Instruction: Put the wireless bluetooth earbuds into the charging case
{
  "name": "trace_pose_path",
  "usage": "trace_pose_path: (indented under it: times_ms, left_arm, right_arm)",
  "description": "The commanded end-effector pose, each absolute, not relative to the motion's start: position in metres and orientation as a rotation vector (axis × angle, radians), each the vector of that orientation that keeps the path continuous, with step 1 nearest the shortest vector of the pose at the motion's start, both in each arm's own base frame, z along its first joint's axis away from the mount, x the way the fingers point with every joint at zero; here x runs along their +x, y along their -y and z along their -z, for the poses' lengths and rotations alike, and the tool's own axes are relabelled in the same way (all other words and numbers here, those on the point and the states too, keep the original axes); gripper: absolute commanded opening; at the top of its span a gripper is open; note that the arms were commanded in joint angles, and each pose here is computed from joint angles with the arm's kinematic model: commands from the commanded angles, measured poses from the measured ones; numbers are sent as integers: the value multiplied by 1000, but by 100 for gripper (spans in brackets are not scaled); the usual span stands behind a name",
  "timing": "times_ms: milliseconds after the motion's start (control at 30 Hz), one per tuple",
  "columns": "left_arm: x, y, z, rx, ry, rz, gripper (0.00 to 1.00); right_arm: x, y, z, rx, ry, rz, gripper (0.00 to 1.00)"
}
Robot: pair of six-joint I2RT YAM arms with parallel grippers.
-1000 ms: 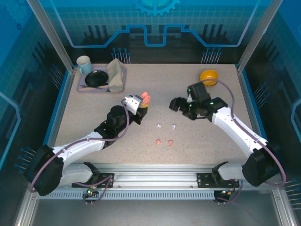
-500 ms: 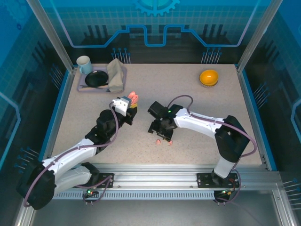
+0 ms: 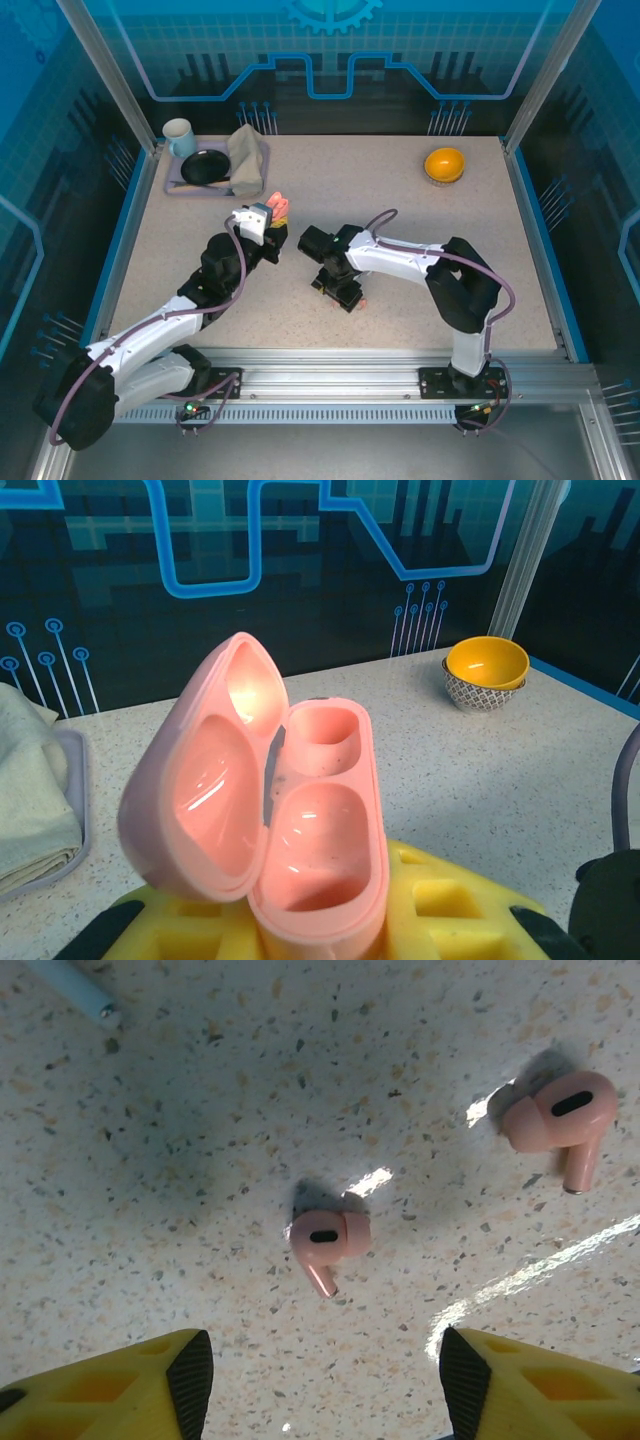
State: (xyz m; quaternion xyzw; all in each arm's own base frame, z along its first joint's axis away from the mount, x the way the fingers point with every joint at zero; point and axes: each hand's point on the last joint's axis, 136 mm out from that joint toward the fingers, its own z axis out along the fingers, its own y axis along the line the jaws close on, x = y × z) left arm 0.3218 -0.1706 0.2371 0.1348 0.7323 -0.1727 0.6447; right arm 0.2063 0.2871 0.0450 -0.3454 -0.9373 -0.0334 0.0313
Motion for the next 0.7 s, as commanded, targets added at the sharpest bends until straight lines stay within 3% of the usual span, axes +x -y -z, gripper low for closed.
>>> trace_pose_path:
  times_ms: [0,667]
  left_arm:
    - [322,164,-247,270,-1629,392,0]
    - [322,164,-243,261,-1636,402,0]
  right_arm:
    - [209,-278,-43,-1146,2873,23,63]
    - [217,-277,-19,-1173,2848,-22,58]
